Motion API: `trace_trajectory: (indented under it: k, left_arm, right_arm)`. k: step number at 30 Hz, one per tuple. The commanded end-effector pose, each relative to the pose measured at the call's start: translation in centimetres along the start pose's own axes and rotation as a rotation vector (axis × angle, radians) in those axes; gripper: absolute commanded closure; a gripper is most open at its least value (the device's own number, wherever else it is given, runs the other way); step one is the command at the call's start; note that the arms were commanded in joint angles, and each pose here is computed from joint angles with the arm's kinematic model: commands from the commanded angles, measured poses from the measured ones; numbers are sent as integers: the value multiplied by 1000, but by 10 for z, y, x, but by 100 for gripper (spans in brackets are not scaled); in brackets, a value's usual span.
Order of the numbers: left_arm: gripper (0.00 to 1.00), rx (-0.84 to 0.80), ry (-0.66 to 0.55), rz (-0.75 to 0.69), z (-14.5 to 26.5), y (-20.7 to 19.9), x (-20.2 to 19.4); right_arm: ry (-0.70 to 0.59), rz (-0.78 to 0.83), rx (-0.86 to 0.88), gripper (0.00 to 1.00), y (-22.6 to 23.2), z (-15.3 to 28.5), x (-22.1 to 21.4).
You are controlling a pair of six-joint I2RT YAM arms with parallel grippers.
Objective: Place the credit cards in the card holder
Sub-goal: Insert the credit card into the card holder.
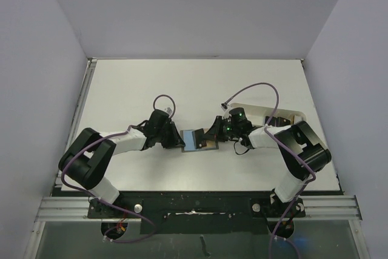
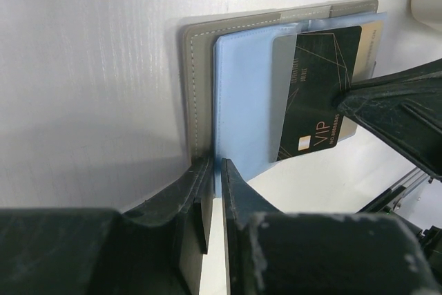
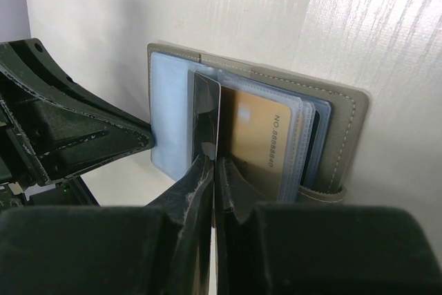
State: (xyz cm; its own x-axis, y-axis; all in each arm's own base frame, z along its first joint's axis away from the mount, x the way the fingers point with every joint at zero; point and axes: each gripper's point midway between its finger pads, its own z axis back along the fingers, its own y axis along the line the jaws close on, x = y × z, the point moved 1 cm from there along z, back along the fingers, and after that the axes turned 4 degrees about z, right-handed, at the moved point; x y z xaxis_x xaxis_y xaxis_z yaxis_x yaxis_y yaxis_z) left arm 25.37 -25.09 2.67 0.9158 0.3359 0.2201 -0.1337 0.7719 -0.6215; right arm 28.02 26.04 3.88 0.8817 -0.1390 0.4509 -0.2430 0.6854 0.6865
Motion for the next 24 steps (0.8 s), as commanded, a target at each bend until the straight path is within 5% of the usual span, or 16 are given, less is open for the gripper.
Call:
trace_trajectory:
  k: [1, 10, 24]
  left_arm:
    - [89, -22, -7, 9, 0, -2, -6]
    - [89, -35, 9, 19, -1, -2, -14]
    - [89, -63, 20, 21, -2, -4, -16]
  right_arm:
    - [-28, -4, 37, 100, 9, -2, 1]
    - [-28, 5, -108, 79, -2, 0, 1]
    - [-8, 154, -147, 73, 21, -12, 6]
